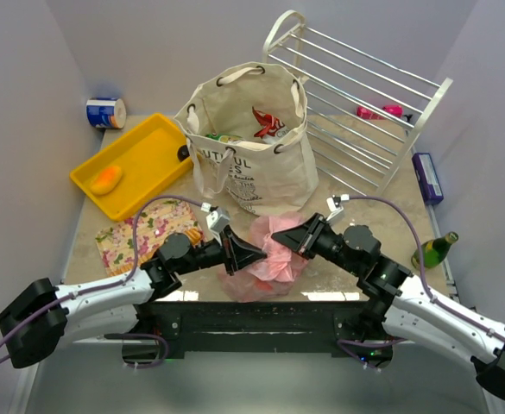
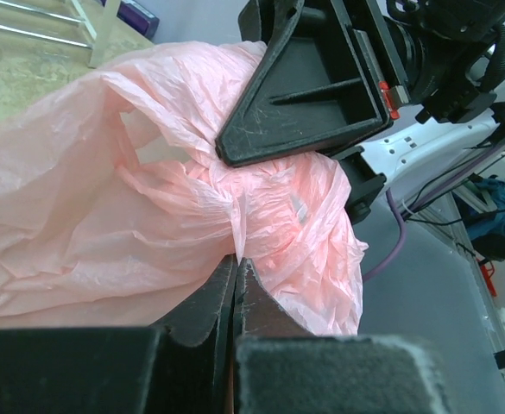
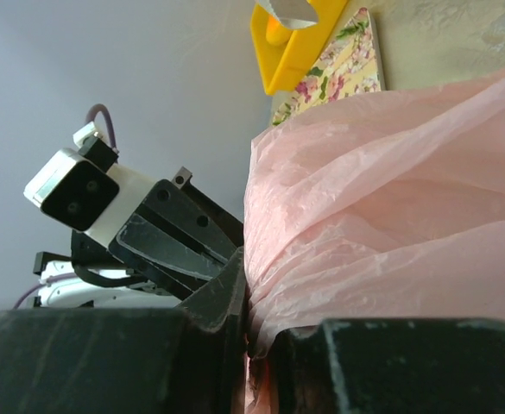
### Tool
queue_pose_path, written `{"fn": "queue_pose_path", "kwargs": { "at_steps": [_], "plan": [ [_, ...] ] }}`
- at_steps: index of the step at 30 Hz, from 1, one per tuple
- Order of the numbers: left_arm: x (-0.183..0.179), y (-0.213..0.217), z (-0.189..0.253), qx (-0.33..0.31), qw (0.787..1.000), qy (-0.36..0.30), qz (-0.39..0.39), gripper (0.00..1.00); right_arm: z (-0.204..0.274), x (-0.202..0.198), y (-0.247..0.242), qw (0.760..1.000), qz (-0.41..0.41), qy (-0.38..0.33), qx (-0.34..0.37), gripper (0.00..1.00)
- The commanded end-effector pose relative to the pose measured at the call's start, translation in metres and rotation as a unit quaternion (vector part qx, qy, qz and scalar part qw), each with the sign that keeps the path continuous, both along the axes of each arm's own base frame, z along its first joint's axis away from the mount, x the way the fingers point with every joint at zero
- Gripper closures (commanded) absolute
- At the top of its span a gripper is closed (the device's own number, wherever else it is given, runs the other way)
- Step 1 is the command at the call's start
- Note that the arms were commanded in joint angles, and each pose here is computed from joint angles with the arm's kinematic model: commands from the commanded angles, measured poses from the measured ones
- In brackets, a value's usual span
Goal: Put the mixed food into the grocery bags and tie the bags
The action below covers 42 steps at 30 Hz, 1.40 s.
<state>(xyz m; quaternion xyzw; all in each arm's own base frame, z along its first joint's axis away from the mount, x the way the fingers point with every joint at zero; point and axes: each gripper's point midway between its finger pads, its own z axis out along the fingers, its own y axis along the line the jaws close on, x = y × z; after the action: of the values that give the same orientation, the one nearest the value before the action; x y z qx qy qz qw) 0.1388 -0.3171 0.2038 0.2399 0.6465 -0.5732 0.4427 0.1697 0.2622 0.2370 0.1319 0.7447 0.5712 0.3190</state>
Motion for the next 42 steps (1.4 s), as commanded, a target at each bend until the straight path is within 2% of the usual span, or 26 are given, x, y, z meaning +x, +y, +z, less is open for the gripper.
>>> {"fn": "queue_pose_path", "kwargs": {
  "at_steps": [1, 5, 10, 19, 24, 25, 26, 27, 28, 29, 31, 34, 38, 42],
  "plan": [
    [-0.009, -0.004, 0.009, -0.028, 0.999, 0.013, -0.01, 1.0, 0.014, 0.006, -0.003, 0.999, -0.019, -0.015, 0.03, 0.84],
    [-0.015, -0.005, 0.009, -0.036, 0.999, 0.019, -0.015, 1.0, 0.015, 0.008, -0.001, 0.999, -0.019, -0.018, 0.028, 0.8],
    [-0.02, -0.008, 0.007, -0.04, 0.998, 0.035, -0.02, 1.0, 0.018, 0.009, 0.002, 0.999, -0.017, -0.026, 0.033, 0.8],
    [-0.027, -0.015, -0.005, -0.032, 0.997, 0.064, -0.035, 1.0, 0.024, 0.005, 0.01, 0.998, 0.009, -0.033, 0.043, 1.0],
    [-0.027, -0.014, 0.004, -0.035, 0.997, 0.056, -0.034, 1.0, 0.025, 0.002, 0.014, 0.998, 0.023, -0.033, 0.045, 1.0],
    [-0.024, -0.013, 0.014, -0.039, 0.998, 0.048, -0.027, 0.91, 0.024, 0.002, 0.014, 0.998, 0.025, -0.032, 0.045, 1.0],
    [-0.021, -0.011, 0.007, -0.017, 0.998, 0.055, -0.015, 0.83, 0.023, 0.001, 0.015, 0.998, 0.026, -0.031, 0.045, 1.0],
    [-0.015, -0.004, 0.021, -0.026, 0.999, 0.035, 0.005, 0.74, 0.024, 0.0, 0.015, 0.998, 0.028, -0.031, 0.045, 1.0],
    [-0.011, -0.001, 0.031, -0.028, 0.999, 0.027, 0.018, 0.53, 0.024, -0.001, 0.014, 0.998, 0.029, -0.031, 0.045, 1.0],
    [-0.006, 0.006, 0.025, -0.007, 0.999, 0.033, 0.035, 0.45, 0.024, -0.001, 0.014, 0.998, 0.03, -0.031, 0.044, 1.0],
    [0.0, 0.02, 0.046, -0.021, 0.998, 0.007, 0.061, 0.32, 0.023, -0.003, 0.012, 0.998, 0.031, -0.03, 0.043, 1.0],
    [0.006, 0.037, 0.06, -0.019, 0.996, -0.011, 0.082, 0.27, 0.023, -0.006, 0.01, 0.998, 0.033, -0.031, 0.043, 1.0],
    [0.02, 0.041, 0.07, -0.022, 0.996, -0.028, 0.077, 0.29, 0.024, -0.01, 0.007, 0.998, 0.036, -0.031, 0.048, 1.0],
    [0.024, 0.02, 0.076, -0.029, 0.998, -0.035, 0.033, 0.32, 0.024, -0.013, 0.004, 0.998, 0.037, -0.033, 0.05, 1.0]
  ]
}}
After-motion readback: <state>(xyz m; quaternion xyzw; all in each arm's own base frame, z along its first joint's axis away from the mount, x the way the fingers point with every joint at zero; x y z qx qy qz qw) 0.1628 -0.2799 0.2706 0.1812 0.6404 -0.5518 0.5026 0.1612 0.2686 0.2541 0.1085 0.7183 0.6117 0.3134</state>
